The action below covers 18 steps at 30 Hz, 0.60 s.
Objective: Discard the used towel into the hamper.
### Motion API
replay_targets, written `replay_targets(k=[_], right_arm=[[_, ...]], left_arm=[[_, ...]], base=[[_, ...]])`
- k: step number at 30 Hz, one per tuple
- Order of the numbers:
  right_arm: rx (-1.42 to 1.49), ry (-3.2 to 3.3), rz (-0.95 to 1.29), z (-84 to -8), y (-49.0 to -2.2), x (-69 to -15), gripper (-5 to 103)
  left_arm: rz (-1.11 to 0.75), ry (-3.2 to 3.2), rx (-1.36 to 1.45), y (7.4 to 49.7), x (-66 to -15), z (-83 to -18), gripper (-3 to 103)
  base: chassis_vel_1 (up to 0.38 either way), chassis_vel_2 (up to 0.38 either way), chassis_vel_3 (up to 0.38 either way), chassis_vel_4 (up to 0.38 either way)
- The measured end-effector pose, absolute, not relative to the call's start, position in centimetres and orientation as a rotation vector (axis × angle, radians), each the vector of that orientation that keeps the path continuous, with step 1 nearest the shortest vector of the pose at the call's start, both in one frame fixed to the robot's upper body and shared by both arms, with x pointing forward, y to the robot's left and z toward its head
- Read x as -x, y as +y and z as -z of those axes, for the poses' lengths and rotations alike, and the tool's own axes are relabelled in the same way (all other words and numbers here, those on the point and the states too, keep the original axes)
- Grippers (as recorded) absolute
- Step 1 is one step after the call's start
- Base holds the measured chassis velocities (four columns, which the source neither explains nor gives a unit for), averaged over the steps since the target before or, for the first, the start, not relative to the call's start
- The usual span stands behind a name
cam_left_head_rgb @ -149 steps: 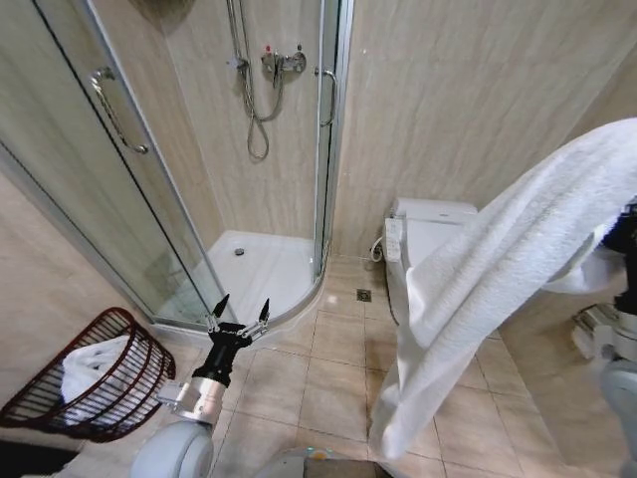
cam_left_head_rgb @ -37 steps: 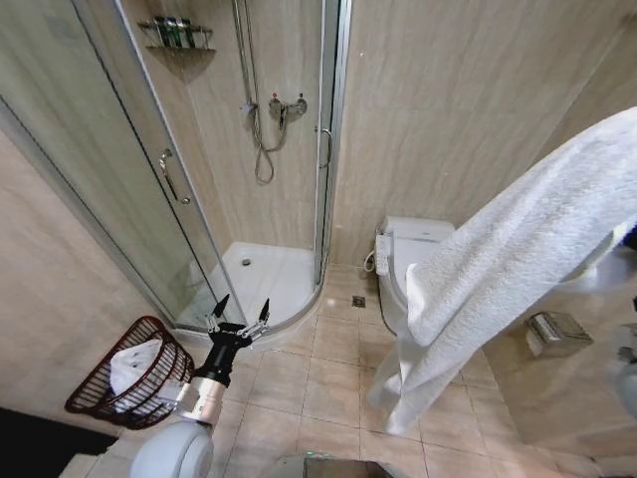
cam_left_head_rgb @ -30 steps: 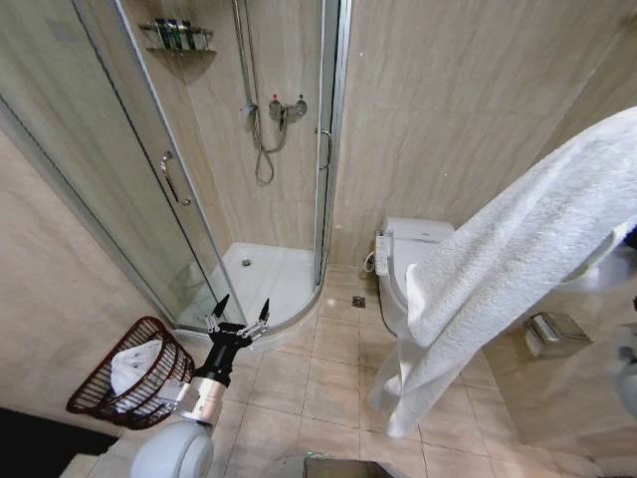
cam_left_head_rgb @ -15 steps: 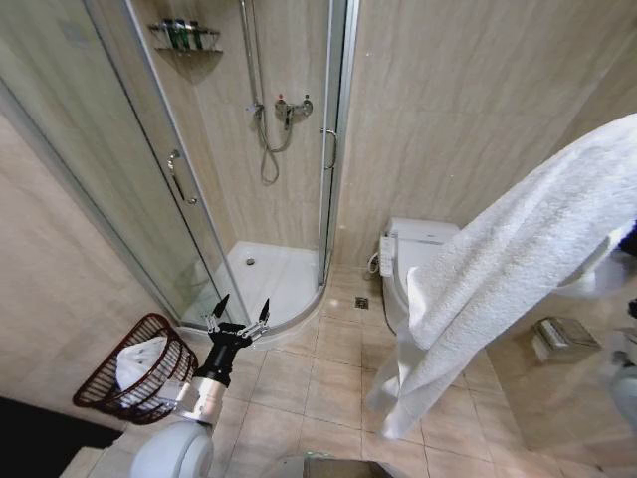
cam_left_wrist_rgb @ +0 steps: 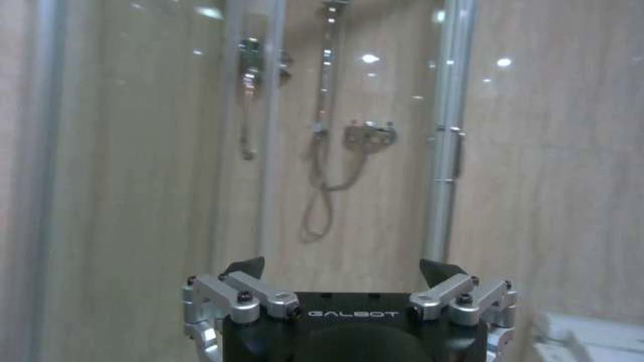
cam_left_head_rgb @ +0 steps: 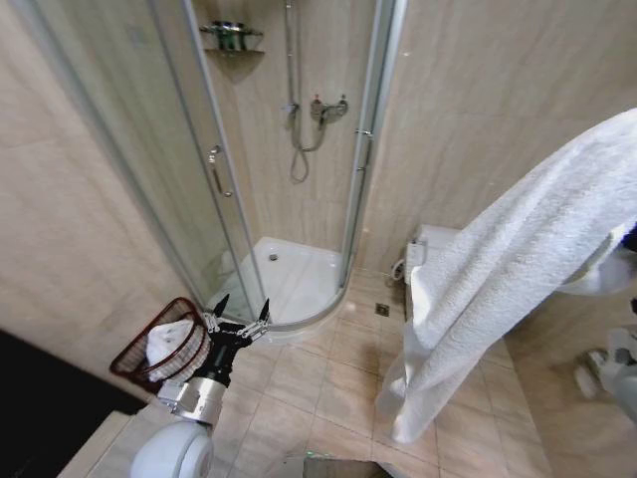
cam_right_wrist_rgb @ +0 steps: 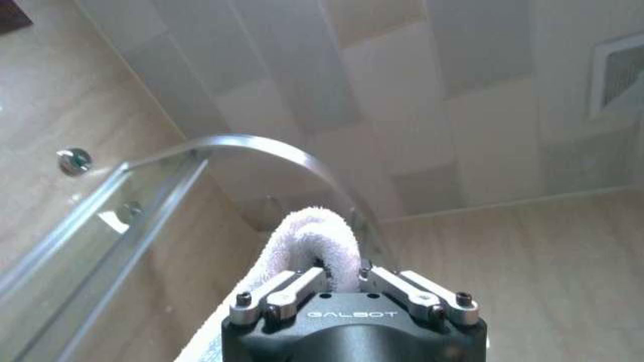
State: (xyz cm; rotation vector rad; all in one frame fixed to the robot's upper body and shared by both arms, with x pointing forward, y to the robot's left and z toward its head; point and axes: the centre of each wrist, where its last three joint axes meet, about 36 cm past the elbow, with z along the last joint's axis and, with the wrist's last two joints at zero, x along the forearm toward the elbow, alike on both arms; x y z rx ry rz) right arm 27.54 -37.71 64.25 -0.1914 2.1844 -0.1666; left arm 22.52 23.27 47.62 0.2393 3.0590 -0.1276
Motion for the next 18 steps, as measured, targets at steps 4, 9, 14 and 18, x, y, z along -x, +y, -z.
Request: replay_targets(k=[4, 9, 14, 18], right_arm=[[0.188, 2.186, 0.159, -64.09, -37.73, -27.61, 5], [0.192, 2.183, 0.157, -64.07, -37.70, -27.79, 5], [0.198, 2.183, 0.162, -64.08, -37.76, -27.82, 5], [0.199, 2.186, 0.168, -64.01, -37.95, -27.85, 5]], left_arm=[[0.128, 3.059, -0.239, 23.27, -22.52, -47.62, 100], [0.128, 3.059, -0.239, 23.27, -22.52, -47.62, 100], [0.128, 3.059, -0.239, 23.27, -22.52, -47.62, 100], [0.128, 3.059, -0.239, 23.27, -22.52, -47.62, 100]], base=[[0.133, 0.124, 0.133, 0.126], [0.113, 0.124, 0.129, 0.125], [0.119, 0.118, 0.117, 0.120], [0.139, 0.141, 0.120, 0.128]])
